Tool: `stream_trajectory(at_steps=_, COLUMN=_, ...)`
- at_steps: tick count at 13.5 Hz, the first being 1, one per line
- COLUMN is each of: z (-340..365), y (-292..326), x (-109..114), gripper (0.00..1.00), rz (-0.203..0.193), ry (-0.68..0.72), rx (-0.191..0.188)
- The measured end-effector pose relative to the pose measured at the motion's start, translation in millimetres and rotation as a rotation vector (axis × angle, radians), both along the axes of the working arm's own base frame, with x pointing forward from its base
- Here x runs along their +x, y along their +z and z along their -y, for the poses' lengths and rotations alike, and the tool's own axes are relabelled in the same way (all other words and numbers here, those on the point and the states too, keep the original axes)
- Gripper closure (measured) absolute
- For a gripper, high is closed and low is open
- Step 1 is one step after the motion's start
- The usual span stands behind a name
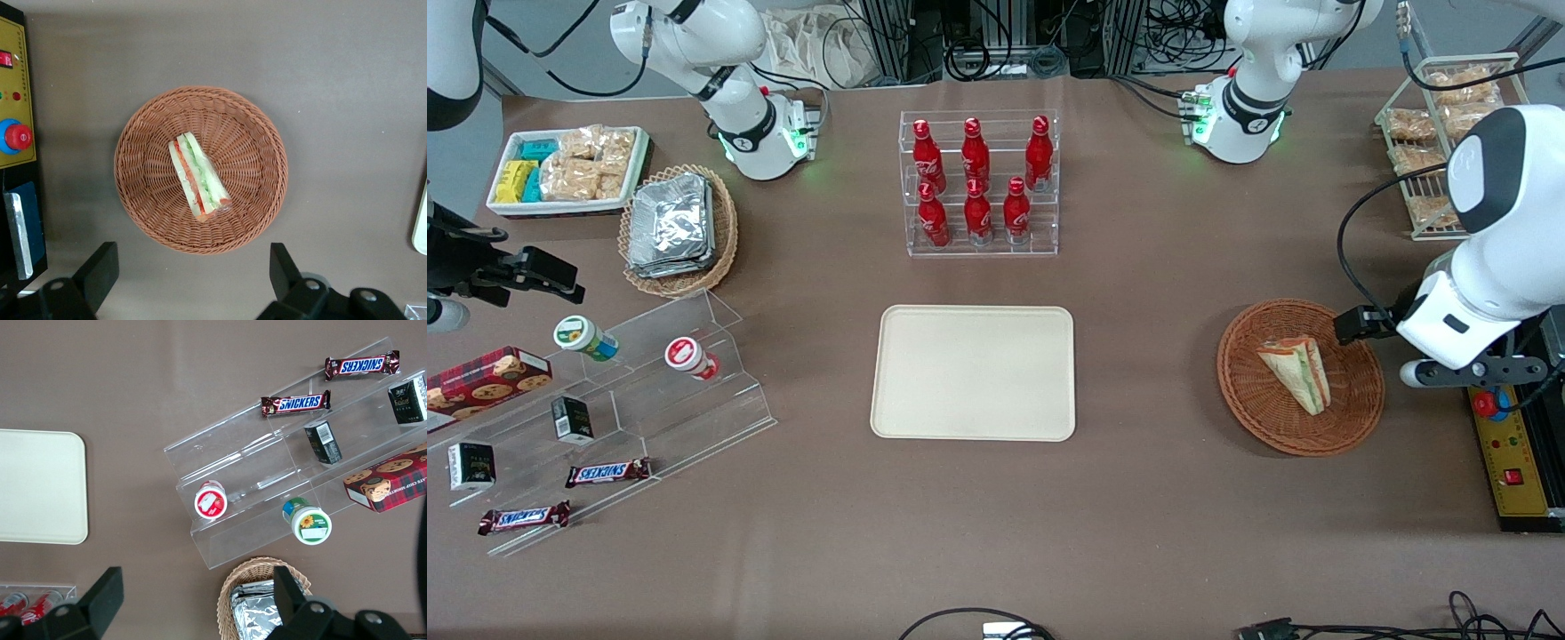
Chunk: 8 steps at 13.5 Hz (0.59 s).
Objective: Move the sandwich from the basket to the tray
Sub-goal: 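Lower the open left gripper over the sandwich in the wicker basket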
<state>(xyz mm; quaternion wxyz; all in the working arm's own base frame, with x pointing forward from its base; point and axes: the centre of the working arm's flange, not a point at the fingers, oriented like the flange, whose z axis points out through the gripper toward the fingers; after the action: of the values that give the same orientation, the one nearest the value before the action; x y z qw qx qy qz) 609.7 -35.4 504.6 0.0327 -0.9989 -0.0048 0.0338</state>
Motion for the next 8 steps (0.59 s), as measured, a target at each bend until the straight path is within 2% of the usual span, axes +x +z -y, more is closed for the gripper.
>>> stream_trajectory(at_steps=3, z=1, y=2, x=4, gripper=0.00, rz=0.007, ry=-0.001, rx=-0.003)
stream_trajectory(at_steps=5, z=-1, y=-17, x=11, gripper=0.00, rz=-0.020, ry=0.025, rx=-0.006)
stream_trajectory(at_steps=6, z=-5, y=-32, x=15, gripper=0.00, rz=-0.035, ry=0.075, rx=-0.004)
stream_trajectory(at_steps=8, z=-18, y=-65, x=23, gripper=0.00, rz=-0.027, ry=0.241, rx=0.001)
